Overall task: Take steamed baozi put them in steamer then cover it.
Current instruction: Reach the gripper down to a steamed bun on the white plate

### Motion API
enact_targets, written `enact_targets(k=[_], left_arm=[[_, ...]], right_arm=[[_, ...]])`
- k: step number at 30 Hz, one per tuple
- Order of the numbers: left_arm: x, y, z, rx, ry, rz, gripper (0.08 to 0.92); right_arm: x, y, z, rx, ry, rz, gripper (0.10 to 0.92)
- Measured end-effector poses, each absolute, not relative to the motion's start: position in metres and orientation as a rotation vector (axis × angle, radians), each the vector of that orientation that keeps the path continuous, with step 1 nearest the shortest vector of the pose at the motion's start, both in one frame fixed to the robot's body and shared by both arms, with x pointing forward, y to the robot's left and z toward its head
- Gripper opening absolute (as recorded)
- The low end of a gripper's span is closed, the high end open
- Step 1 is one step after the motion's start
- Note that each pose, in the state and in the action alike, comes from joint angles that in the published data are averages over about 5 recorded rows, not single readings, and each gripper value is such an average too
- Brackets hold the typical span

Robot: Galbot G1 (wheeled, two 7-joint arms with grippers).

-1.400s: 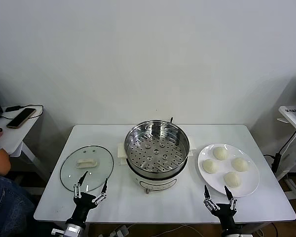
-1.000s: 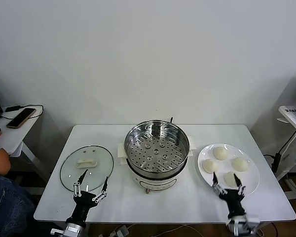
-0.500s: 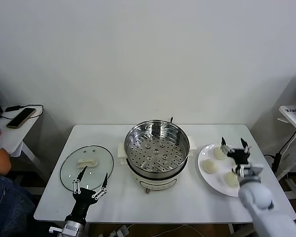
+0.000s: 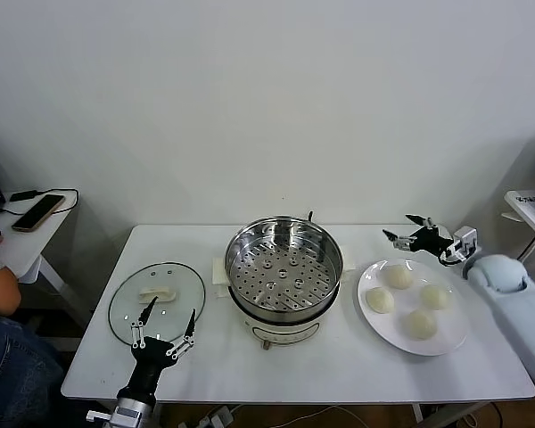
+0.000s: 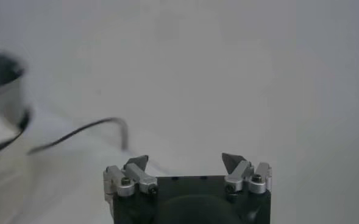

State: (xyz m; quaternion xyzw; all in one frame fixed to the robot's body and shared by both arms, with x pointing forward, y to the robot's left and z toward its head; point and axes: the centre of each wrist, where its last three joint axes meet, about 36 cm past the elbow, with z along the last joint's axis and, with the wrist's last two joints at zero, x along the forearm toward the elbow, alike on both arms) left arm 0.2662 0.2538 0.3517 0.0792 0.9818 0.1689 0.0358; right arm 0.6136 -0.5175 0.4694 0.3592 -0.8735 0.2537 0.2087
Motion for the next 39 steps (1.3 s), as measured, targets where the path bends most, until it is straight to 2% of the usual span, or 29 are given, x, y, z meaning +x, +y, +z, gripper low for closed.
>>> enact_targets(k=[6,14,28,39], left_arm=[[0.264,0.253,0.356,0.229,3.010,0.513,0.823],[0.260,0.252,0.363,0.212,3.001,0.501,0.823],[0.255,0.251,0.368,0.189,2.992,0.490,0.823],[0.254,0.248,0.369,0.182,2.991,0.477,0.823]], right_arm=[[0.640,-0.527,0.491,1.167,-2.099,0.847,0.823],[0.675,-0.513,0.503,1.216,-1.812,0.998,0.823],[0.711,-0.463,0.479,1.236,-1.515,1.142,0.823],[0.718,-0.451,0.471,1.203,-1.440,1.226,0.823]])
